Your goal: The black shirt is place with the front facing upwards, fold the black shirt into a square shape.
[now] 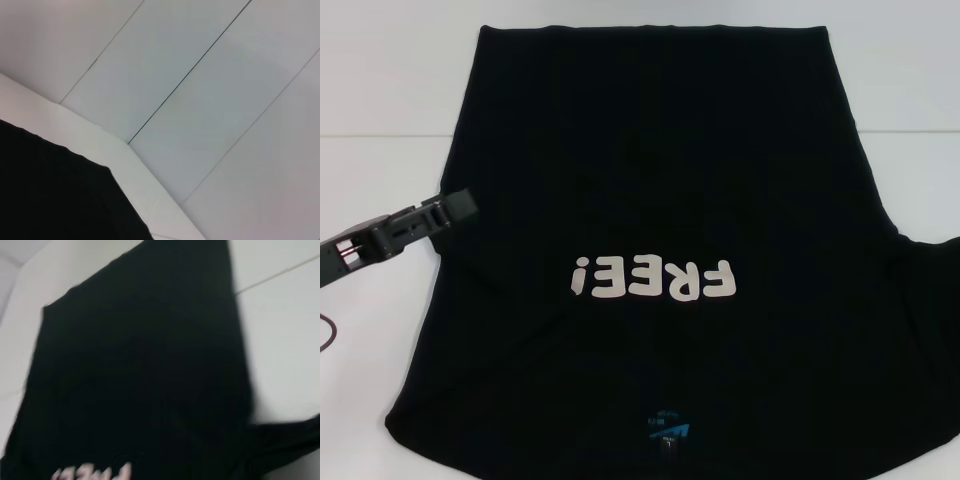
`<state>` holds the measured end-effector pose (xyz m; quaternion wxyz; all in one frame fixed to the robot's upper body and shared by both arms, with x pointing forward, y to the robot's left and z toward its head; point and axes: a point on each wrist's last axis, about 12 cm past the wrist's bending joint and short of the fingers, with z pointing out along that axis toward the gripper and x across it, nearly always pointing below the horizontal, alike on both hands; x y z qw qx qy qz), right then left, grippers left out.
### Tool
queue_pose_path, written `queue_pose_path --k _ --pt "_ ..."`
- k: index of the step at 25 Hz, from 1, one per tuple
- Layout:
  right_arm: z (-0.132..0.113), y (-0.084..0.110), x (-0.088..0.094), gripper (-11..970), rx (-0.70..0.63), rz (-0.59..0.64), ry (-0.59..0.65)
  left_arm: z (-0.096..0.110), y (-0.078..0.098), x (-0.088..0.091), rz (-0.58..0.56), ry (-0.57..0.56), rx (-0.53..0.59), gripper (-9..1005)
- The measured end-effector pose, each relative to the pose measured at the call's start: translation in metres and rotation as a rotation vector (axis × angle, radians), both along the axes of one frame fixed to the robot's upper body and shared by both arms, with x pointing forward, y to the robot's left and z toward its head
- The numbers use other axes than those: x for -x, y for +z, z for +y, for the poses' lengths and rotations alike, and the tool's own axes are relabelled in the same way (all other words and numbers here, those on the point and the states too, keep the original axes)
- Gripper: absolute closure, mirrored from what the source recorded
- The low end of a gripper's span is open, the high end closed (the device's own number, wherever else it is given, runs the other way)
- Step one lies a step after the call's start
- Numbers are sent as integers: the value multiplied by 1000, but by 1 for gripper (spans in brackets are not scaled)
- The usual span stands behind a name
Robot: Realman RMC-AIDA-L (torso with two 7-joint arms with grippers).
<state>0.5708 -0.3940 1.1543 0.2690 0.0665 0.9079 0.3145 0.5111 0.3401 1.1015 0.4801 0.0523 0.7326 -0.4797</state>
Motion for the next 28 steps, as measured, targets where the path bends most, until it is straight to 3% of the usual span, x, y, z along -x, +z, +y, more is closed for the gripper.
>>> queue_pose_path --k 8,16,22,28 --pt "70 -10 -23 852 -26 39 219 4 -1 2 -3 31 40 135" --pt "114 -23 -40 839 1 60 335 6 -2 3 -4 45 48 135" --pt "118 -28 -41 829 -4 67 365 8 -2 3 -5 56 48 136" --pt "103 -24 -42 820 -16 58 319 23 4 4 27 62 57 136"
